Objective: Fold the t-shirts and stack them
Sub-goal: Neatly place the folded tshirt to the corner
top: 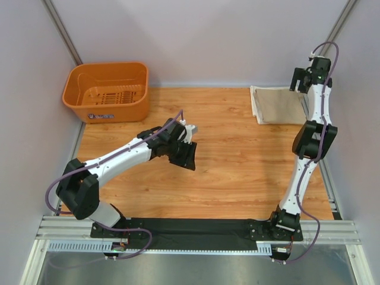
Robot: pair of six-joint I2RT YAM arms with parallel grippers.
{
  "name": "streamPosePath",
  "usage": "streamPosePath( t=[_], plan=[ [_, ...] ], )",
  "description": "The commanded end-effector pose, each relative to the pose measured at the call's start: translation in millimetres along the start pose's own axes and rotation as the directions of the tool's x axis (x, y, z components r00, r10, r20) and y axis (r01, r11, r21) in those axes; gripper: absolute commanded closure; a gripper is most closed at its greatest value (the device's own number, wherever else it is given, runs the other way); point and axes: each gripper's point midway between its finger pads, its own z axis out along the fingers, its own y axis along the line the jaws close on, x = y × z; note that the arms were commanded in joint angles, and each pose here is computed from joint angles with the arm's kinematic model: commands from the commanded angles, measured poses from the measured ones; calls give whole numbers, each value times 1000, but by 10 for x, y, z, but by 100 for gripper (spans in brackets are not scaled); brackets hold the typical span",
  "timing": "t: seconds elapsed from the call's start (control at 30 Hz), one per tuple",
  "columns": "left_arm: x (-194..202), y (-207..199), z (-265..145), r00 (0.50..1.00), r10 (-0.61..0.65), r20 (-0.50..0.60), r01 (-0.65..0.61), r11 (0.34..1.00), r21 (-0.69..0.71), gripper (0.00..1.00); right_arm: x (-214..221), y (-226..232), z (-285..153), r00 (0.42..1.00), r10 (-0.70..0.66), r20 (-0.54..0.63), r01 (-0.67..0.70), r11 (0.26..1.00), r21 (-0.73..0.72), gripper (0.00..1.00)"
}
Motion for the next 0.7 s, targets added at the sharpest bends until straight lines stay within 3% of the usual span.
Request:
streamPosePath(
  t=[0.0,0.13,0.23,0.33,0.37,0.43,0.47,0.5,0.63,0.67],
  plan=[
    [-138,-123,-277,996,-8,90,6,1000,26,45,-481,-127,-843,997,-16,75,11,998,68,6],
    [-58,-174,-417,990,-41,135,34,998,59,45,-366,48,-1230,999,-24,48,22,999,45,0],
    [74,-211,-491,986,-71,153,57,994,95,45,-181,482,-1361,1000,10,19,-7,987,-160,0],
    [206,-217,-558,980,-97,173,77,990,119,45,147,924,-1451,992,94,-79,-116,925,-362,0],
    [275,-189,-543,980,-108,166,89,989,118,45,-40,1153,-1641,990,138,-14,-126,860,-494,1],
    [305,-199,-597,975,-126,183,103,986,129,45,32,1312,-1705,983,185,-19,-162,799,-579,38],
    [342,-184,-590,974,-136,181,113,985,128,45,87,1427,-1700,979,201,-27,-170,743,-648,64],
    [356,-181,-598,973,-143,180,121,984,128,45,108,1489,-1677,962,261,-82,-249,708,-661,100],
    [391,-193,-679,967,-165,194,141,981,133,45,231,1728,-1388,914,351,-205,-380,560,-736,100],
    [403,-186,-686,967,-167,194,143,981,130,45,139,1785,-1358,914,363,-179,-358,517,-778,100]
  ],
)
